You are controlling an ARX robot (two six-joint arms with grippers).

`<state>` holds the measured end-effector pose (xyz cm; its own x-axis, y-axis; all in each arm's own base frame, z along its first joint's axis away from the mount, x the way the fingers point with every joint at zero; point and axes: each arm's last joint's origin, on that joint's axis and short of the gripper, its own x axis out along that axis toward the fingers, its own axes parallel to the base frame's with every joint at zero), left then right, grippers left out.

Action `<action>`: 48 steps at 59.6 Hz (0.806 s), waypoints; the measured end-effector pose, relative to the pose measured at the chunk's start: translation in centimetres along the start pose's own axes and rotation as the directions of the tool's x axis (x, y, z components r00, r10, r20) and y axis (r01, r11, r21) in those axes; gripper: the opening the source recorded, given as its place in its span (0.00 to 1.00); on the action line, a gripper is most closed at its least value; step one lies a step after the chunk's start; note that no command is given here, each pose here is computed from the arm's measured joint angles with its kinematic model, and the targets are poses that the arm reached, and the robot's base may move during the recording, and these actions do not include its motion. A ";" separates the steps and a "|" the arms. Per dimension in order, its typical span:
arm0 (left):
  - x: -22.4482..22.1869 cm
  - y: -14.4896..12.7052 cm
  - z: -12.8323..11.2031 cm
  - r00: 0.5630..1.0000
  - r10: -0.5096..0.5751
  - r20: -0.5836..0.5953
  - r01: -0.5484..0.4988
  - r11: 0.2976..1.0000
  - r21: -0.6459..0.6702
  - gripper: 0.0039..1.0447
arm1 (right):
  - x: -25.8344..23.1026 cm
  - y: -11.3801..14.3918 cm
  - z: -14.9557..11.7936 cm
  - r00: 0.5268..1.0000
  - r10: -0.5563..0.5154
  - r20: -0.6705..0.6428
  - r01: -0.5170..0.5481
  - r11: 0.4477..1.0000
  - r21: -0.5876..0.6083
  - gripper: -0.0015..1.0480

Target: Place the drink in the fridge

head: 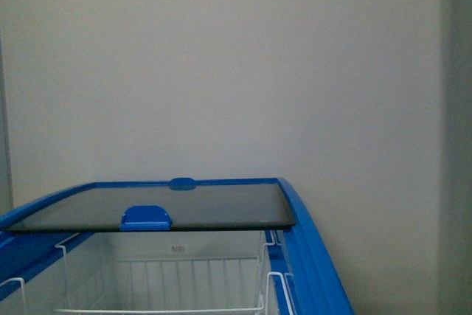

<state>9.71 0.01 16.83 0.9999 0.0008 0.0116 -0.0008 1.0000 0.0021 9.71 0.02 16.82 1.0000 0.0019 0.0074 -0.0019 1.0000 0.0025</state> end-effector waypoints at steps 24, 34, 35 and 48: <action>0.0 0.0 0.0 1.000 0.000 0.000 0.000 1.000 0.000 0.92 | 0.0 0.0 0.0 1.000 0.000 0.000 0.000 1.000 0.000 0.87; 0.0 0.0 0.0 1.000 0.000 0.000 0.000 1.000 0.000 0.92 | 0.0 0.0 0.0 1.000 0.000 0.000 0.000 1.000 0.000 0.93; 0.0 0.0 0.0 1.000 0.000 0.000 0.000 1.000 0.000 0.92 | 0.0 0.0 0.0 1.000 0.000 0.000 0.000 1.000 0.000 0.93; 0.0 0.0 0.0 1.000 0.000 0.000 0.000 1.000 0.000 0.92 | 0.0 0.0 0.0 1.000 0.000 0.000 0.000 1.000 0.000 0.93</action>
<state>9.71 0.01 16.83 0.9999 0.0008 0.0116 -0.0008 1.0000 0.0021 9.71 0.02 16.82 1.0000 0.0023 0.0074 -0.0023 1.0000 0.0025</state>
